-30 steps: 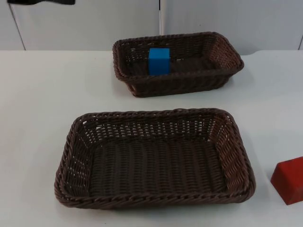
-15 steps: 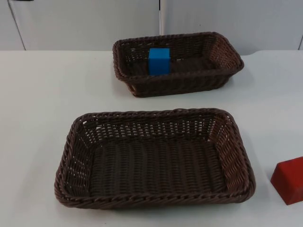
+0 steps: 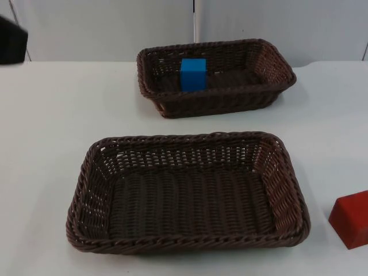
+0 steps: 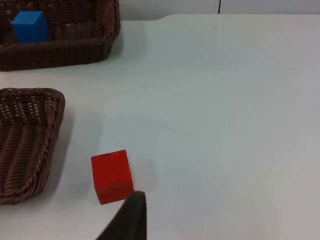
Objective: Pick up one cube with the left hand and place it into the upper basket. Pick up one cube with the right hand and place it into the lower basket.
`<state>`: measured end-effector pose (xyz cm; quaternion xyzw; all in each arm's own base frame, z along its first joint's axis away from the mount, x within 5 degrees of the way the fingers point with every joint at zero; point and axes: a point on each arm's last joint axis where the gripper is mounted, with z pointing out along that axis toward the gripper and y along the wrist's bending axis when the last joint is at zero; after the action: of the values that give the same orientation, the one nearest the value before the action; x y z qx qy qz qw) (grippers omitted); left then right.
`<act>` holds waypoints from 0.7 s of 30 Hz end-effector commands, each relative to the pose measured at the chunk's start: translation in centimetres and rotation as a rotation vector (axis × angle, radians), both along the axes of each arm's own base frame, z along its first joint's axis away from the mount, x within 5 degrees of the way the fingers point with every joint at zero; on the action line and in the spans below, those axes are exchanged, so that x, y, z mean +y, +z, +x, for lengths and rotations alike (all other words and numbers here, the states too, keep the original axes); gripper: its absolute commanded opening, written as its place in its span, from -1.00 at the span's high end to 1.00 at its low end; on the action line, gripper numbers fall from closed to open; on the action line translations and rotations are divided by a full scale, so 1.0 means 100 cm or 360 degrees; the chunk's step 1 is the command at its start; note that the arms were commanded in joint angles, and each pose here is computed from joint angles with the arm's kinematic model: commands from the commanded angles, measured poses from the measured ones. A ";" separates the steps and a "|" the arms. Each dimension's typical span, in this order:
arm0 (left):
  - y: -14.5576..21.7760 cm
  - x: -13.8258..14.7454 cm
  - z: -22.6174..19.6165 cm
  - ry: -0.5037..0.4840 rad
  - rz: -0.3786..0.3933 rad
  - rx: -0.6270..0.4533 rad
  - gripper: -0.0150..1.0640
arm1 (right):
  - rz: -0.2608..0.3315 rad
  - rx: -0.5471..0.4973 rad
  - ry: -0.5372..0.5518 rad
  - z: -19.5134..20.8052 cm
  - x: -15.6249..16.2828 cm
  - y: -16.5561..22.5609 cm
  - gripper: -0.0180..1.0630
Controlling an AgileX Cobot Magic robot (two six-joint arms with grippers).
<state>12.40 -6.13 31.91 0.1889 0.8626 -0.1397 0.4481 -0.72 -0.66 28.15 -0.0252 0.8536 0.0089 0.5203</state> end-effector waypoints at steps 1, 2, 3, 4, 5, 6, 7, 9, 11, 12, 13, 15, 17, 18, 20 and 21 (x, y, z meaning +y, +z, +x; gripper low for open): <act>-0.003 0.002 -0.003 0.0011 -0.0008 -0.0033 -0.82 | 0.0008 -0.0004 0.0002 0.000 0.001 -0.001 -0.98; -0.004 0.002 -0.003 0.0014 -0.0013 -0.0045 -0.82 | 0.0008 -0.0004 0.0002 0.000 0.001 -0.001 -0.98; -0.005 0.003 -0.004 0.0016 -0.0016 -0.0053 -0.82 | 0.0009 -0.0004 0.0002 0.000 0.001 -0.001 -0.98; -0.005 0.003 -0.004 0.0016 -0.0016 -0.0053 -0.82 | 0.0009 -0.0004 0.0002 0.000 0.001 -0.001 -0.98; -0.005 0.003 -0.005 0.0016 -0.0018 -0.0057 -0.82 | 0.0015 -0.0004 0.0006 0.000 0.001 -0.001 -0.98; -0.004 0.003 -0.006 0.0016 -0.0022 -0.0066 -0.82 | 0.0020 -0.0006 0.0010 0.000 0.001 -0.001 -0.98; -0.004 0.004 -0.007 0.0016 -0.0024 -0.0073 -0.82 | 0.0026 0.0008 0.0015 0.001 0.002 -0.001 -0.98; -0.003 0.004 -0.008 0.0016 -0.0028 -0.0081 -0.82 | 0.0029 0.0033 0.0019 0.004 0.003 0.000 -0.98; -0.002 0.005 -0.010 0.0015 -0.0034 -0.0096 -0.82 | 0.0037 0.0130 0.0016 0.014 0.004 0.002 -0.98; -0.001 0.005 -0.011 0.0015 -0.0035 -0.0100 -0.82 | 0.0037 0.0167 0.0013 0.018 0.005 0.005 -0.98; -0.001 0.005 -0.011 0.0015 -0.0035 -0.0099 -0.82 | 0.0033 0.0201 0.0013 0.023 0.005 0.008 -0.98; -0.001 0.006 -0.012 0.0015 -0.0036 -0.0102 -0.82 | 0.0029 0.0245 0.0012 0.028 0.006 0.010 -0.98; -0.001 0.006 -0.012 0.0014 -0.0036 -0.0102 -0.82 | 0.0021 0.0317 0.0011 0.039 0.007 0.015 -0.98; -0.001 0.006 -0.012 0.0014 -0.0036 -0.0102 -0.82 | 0.0016 0.0357 0.0010 0.044 0.008 0.017 -0.98; -0.001 0.006 -0.012 0.0014 -0.0036 -0.0102 -0.82 | 0.0012 0.0430 0.0006 0.056 0.009 0.021 -0.98; -0.001 0.006 -0.012 0.0014 -0.0036 -0.0102 -0.82 | 0.0012 0.0430 0.0006 0.056 0.009 0.021 -0.98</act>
<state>11.25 -5.60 31.85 0.1859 0.8481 -0.1421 0.4754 4.28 0.14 29.93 -0.0269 0.9136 0.0141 0.4056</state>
